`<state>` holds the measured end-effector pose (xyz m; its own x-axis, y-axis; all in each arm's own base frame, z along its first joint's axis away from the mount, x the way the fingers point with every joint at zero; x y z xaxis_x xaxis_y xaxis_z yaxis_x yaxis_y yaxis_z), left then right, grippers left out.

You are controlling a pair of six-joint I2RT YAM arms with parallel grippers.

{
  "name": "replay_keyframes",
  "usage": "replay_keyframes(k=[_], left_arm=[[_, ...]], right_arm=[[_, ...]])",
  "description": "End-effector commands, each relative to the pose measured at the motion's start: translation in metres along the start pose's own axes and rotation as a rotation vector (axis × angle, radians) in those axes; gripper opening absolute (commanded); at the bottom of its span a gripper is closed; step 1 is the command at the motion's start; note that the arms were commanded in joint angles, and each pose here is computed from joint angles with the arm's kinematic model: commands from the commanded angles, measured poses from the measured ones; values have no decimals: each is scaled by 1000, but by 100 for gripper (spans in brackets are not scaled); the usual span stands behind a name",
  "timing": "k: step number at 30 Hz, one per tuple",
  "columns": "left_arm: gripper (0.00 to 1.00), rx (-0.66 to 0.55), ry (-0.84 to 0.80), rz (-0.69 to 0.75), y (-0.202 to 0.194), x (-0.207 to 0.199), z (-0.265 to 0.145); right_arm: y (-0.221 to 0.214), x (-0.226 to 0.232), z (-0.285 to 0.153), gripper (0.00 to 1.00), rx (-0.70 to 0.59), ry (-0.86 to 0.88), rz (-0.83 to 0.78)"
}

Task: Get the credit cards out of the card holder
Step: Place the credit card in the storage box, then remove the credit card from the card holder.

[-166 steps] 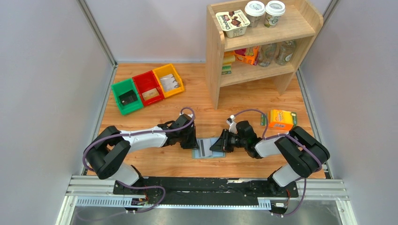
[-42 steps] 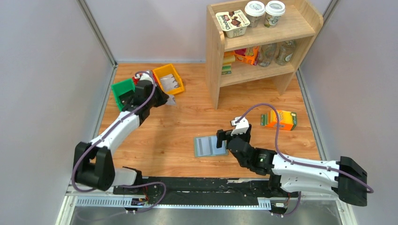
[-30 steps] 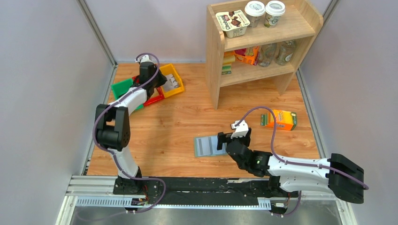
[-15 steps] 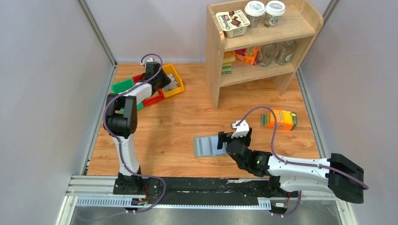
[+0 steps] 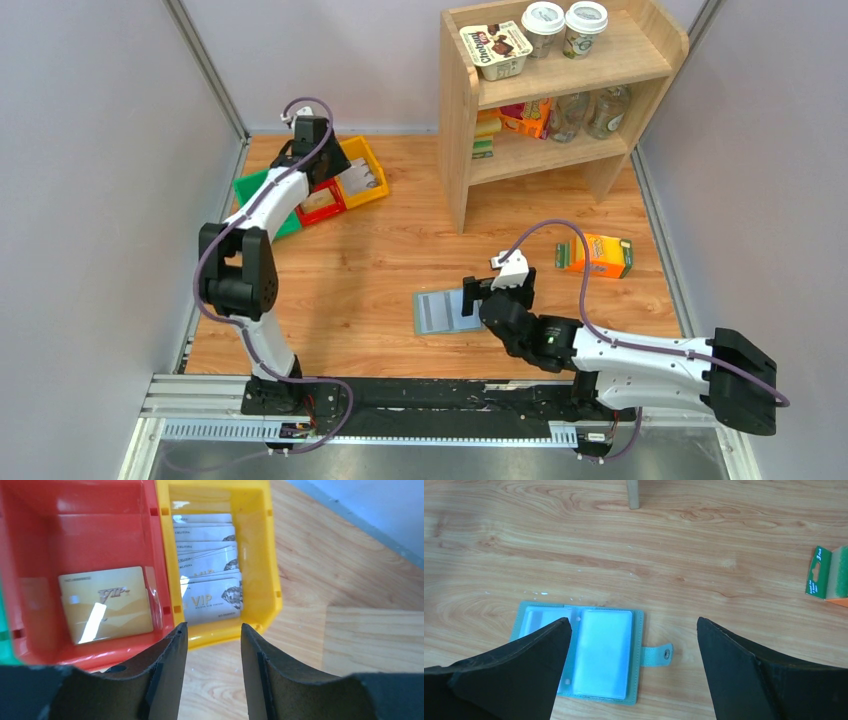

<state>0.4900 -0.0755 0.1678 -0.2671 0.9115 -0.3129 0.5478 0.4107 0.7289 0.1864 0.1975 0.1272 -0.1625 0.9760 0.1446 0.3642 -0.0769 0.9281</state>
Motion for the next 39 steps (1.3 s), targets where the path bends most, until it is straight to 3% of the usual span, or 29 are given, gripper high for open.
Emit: replay_keyframes(k=[1, 4, 11, 17, 27, 39], left_arm=[[52, -41, -37, 71, 21, -8, -61], [52, -11, -105, 114, 3, -21, -96], [52, 178, -256, 204, -100, -40, -159], [52, 250, -360, 165, -157, -32, -203], [52, 322, -416, 19, -219, 4, -213], [52, 382, -477, 13, -235, -5, -208]], right_arm=[[18, 16, -7, 100, 44, 33, 41], [18, 27, -10, 100, 114, 66, 29], [6, 50, -15, 100, 291, 111, -31], [-14, 68, -12, 100, 443, 121, -101], [-47, 99, 5, 100, 598, 115, -173], [-81, 87, 25, 100, 701, 22, -188]])
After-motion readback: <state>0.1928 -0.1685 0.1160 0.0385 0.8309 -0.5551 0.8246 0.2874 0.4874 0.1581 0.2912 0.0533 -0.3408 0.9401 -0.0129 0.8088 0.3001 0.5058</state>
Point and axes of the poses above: each gripper's point midway between its finger pads, its own z axis out along the fingers, its own x axis along the line the jaws close on, y = z × x, the point moved 3 cm from there along -z, back along the fingers, and after that the axes turned 4 degrees about z, right-handed, at the moved point
